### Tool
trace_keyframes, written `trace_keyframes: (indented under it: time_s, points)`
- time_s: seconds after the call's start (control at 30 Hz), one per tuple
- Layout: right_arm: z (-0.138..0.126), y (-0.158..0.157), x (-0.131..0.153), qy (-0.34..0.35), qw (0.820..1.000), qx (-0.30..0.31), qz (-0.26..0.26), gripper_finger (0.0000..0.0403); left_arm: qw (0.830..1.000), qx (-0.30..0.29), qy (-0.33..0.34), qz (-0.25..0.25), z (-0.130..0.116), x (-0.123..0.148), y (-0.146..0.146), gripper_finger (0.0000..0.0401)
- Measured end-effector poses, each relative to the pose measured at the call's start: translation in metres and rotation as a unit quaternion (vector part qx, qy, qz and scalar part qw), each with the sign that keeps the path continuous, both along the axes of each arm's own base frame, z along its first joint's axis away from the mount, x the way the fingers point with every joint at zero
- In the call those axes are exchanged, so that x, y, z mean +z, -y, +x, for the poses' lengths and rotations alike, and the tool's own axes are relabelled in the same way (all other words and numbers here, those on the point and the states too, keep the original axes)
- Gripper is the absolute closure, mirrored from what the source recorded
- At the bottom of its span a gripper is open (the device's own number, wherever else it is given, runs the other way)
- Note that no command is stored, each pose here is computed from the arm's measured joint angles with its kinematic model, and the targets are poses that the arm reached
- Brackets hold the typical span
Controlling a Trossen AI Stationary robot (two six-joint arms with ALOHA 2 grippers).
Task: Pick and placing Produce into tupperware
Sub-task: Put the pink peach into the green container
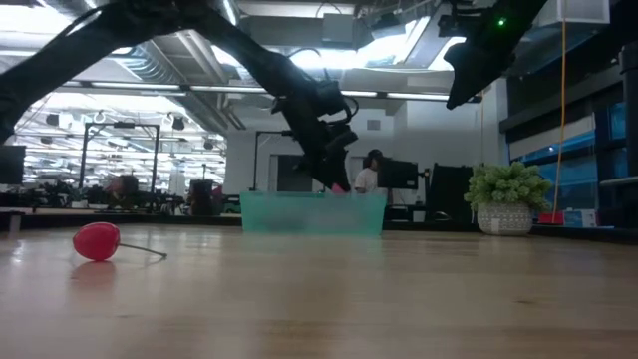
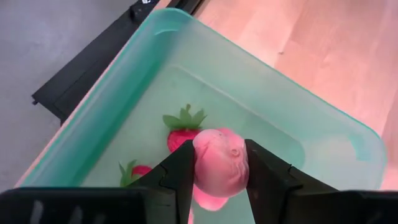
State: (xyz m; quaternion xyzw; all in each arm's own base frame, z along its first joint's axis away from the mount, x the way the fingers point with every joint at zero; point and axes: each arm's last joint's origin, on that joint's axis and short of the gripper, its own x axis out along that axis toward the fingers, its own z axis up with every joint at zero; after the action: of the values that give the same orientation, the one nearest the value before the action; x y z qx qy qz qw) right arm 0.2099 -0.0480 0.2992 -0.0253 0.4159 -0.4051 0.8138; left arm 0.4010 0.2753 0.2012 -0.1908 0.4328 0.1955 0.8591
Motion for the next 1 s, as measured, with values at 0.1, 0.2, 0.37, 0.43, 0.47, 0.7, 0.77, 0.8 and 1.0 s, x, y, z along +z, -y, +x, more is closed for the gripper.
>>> trace_keyframes:
  time_s: [0.1,0.2,0.37,0.43,0.47,0.7,0.77,0.8,1.0]
  points:
    - [0.0,0.0,0.0,0.0,1.0,0.0,0.0,0.0206,1.0,0.001,-0.003,-0.016,-0.001,-0.008,-0.007,0.0287]
    - [0.0,0.0,0.0,-0.001,1.0,0.0,0.0,0.0206,0.999,0.013,-0.016,-0.048,-0.006,-0.02,-0.012,0.029]
    - [0.0,0.0,0.0,-0.002,1.0,0.0,0.0,0.0206,0.998,0.02,-0.021,-0.053,-0.01,-0.023,-0.017,0.0287]
    - [0.0,0.0,0.0,-0.002,1.0,0.001,0.0,0.0206,0.998,0.022,-0.021,-0.054,-0.012,-0.023,-0.019,0.0286]
    - [0.0,0.0,0.0,-0.002,1.0,0.001,0.0,0.0206,0.998,0.023,-0.02,-0.056,-0.012,-0.023,-0.019,0.0286]
    - [0.0,0.0,0.0,-0.002,1.0,0.001,0.0,0.0206,0.997,0.02,-0.017,-0.073,-0.01,-0.023,-0.015,0.0291]
    - [0.0,0.0,0.0,-0.003,1.0,0.001,0.0,0.0206,0.996,0.02,-0.032,-0.083,-0.013,-0.025,-0.013,0.0288]
    - [0.0,0.0,0.0,-0.004,1.0,0.002,0.0,0.0206,0.995,0.02,-0.041,-0.09,-0.014,-0.026,-0.011,0.0285]
    - [-0.001,0.0,0.0,-0.005,1.0,0.002,0.0,0.0206,0.994,0.015,-0.054,-0.091,-0.016,-0.027,-0.011,0.0282]
